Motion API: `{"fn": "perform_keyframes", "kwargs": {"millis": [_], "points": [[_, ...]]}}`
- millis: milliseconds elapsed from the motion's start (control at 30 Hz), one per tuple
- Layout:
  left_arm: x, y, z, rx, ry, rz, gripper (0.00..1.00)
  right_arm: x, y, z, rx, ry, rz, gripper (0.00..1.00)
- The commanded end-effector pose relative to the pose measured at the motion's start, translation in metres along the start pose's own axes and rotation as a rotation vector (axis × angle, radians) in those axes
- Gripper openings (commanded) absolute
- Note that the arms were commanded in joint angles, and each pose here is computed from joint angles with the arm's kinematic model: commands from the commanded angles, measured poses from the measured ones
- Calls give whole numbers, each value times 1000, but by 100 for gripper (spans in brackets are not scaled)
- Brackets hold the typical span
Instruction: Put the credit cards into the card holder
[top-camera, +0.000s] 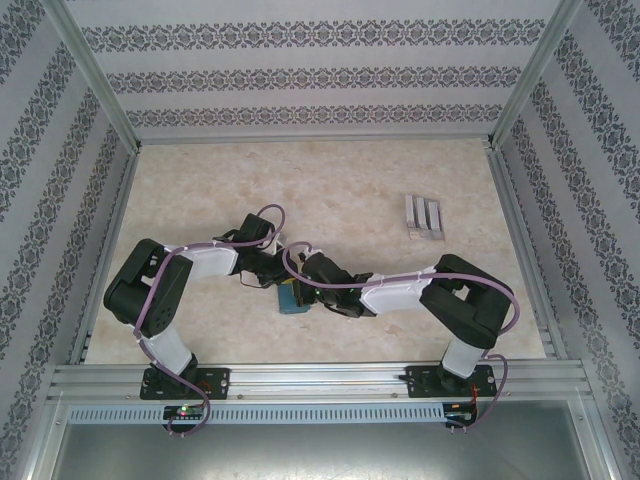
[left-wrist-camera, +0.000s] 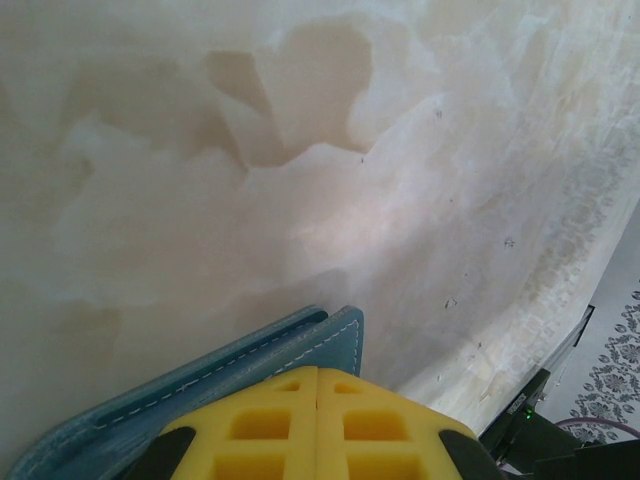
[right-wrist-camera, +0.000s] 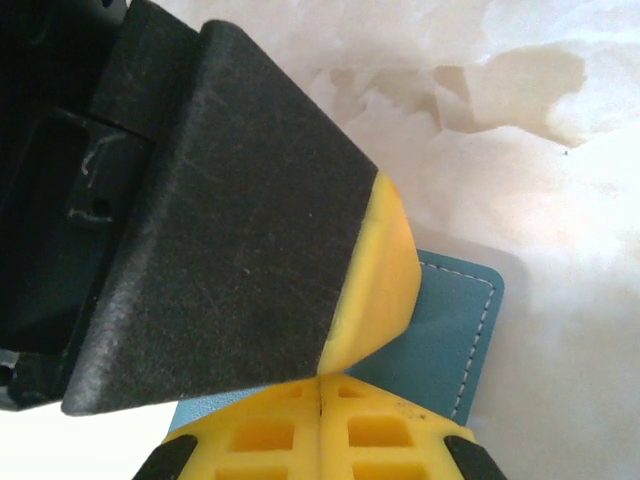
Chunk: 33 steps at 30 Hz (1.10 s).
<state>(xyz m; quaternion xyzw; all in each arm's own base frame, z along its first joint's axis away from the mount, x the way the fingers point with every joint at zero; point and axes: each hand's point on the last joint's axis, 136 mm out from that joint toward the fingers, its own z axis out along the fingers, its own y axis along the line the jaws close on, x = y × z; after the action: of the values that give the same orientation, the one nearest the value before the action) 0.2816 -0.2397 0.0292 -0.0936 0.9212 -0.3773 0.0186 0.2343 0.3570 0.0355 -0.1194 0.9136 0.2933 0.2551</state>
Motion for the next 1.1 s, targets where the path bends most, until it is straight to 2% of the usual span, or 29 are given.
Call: {"fn": "perform_keyframes", "kwargs": {"millis": [0, 333, 767, 1067], "points": [[8, 37, 9, -103, 10, -73, 0, 40, -14, 7, 37, 163, -22, 0], [8, 40, 8, -112, 8, -83, 0, 57, -32, -5, 61, 222, -53, 0], [6, 46, 10, -139, 13, -99, 0, 83, -24, -1, -7, 340, -129, 0], [6, 53, 13, -160, 12, -123, 0, 99, -39, -8, 20, 362, -134, 0]]}}
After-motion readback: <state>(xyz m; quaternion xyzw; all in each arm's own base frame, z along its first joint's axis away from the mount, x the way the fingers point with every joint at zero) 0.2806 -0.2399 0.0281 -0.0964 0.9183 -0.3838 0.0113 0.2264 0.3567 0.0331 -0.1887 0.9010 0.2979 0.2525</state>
